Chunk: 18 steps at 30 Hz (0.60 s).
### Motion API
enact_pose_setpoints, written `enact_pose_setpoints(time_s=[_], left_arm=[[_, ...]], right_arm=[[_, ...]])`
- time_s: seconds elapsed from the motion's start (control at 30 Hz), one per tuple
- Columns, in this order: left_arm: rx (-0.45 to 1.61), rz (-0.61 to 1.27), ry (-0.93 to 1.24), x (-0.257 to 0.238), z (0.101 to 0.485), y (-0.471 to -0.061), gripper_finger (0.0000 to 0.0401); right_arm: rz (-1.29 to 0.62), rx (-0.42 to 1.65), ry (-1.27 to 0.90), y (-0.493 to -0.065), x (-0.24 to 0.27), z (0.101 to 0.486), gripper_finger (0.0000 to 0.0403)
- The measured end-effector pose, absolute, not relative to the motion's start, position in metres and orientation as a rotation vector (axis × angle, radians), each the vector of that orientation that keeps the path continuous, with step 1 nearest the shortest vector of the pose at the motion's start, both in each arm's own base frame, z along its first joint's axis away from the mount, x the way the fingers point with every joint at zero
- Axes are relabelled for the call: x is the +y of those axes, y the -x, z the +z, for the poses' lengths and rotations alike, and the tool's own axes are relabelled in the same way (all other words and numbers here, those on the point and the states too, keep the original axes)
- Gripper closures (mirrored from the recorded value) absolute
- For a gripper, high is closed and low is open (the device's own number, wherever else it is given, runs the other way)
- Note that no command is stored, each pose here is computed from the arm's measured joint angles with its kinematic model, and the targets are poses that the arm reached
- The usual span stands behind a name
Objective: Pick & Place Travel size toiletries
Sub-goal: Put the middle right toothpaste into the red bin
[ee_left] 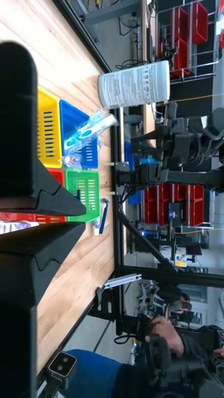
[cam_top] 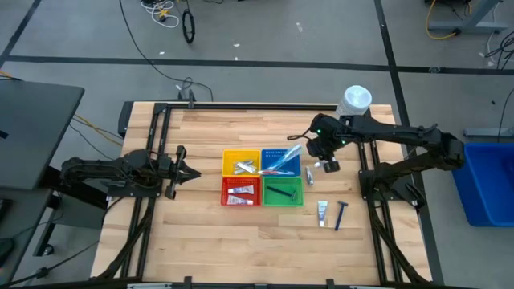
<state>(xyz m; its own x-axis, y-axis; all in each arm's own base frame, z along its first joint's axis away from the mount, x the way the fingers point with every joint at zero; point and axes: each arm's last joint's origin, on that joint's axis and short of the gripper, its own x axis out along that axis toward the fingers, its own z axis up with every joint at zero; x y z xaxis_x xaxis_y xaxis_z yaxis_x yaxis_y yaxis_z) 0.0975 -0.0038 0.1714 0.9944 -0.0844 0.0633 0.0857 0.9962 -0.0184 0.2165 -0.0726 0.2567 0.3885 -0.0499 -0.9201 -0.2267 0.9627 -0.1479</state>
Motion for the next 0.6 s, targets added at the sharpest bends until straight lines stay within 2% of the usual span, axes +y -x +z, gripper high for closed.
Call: enact_pose_setpoints(time_s=[0.33,0.6], left_arm=[[-0.063,-0.085,0.021,-0.004,0.171,-0.098,0.0369],[-0.063,-0.085,0.021,-0.004,0.171,-0.098,0.0369]], right_arm=[[0.244,1.239,0.383,-0.207,-0.071,0.244,0.024],[0.2,1.274,0.419,-0.205,-0.072,0.228,0.0161]])
